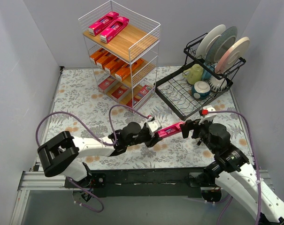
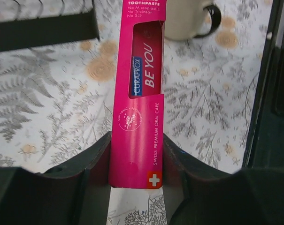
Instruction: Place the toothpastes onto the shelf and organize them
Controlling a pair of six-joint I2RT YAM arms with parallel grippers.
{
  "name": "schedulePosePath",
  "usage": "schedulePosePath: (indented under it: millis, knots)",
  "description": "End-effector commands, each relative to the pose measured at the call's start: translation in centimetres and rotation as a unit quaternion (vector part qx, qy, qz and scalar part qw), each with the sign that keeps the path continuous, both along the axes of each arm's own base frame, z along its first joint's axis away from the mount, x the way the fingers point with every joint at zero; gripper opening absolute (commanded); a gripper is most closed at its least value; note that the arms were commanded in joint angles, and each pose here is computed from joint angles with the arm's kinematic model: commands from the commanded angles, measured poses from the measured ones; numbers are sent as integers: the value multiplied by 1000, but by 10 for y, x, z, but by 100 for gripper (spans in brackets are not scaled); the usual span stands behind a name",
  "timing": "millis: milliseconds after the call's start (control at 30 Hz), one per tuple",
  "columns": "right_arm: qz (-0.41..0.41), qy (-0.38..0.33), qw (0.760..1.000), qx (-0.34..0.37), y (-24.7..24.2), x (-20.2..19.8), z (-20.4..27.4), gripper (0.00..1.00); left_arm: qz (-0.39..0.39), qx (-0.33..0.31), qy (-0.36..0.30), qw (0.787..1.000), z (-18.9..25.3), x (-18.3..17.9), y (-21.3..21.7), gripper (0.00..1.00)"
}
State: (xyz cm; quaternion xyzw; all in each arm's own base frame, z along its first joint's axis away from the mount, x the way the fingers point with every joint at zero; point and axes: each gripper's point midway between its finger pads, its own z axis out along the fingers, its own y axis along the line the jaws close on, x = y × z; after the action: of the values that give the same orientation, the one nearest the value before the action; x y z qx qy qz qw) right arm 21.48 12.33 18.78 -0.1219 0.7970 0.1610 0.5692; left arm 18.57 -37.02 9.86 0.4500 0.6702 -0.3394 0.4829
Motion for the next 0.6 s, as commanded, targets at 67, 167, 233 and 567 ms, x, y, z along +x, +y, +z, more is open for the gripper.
schedulePosePath:
  millis: [67,167,233,567]
  knots:
    - [-11,-96,994,57,-6,0,61,92,105,-74,-32,991,116,42,-4,24]
    - [-6,-120,991,61,-10,-5,80,92,130,-97,-51,985,165,53,-3,25]
    - [-7,-133,989,63,-13,-8,91,93,147,-88,-61,983,183,62,3,25]
    - [-3,-127,991,39,-12,-5,88,94,207,-142,-115,961,355,100,26,26]
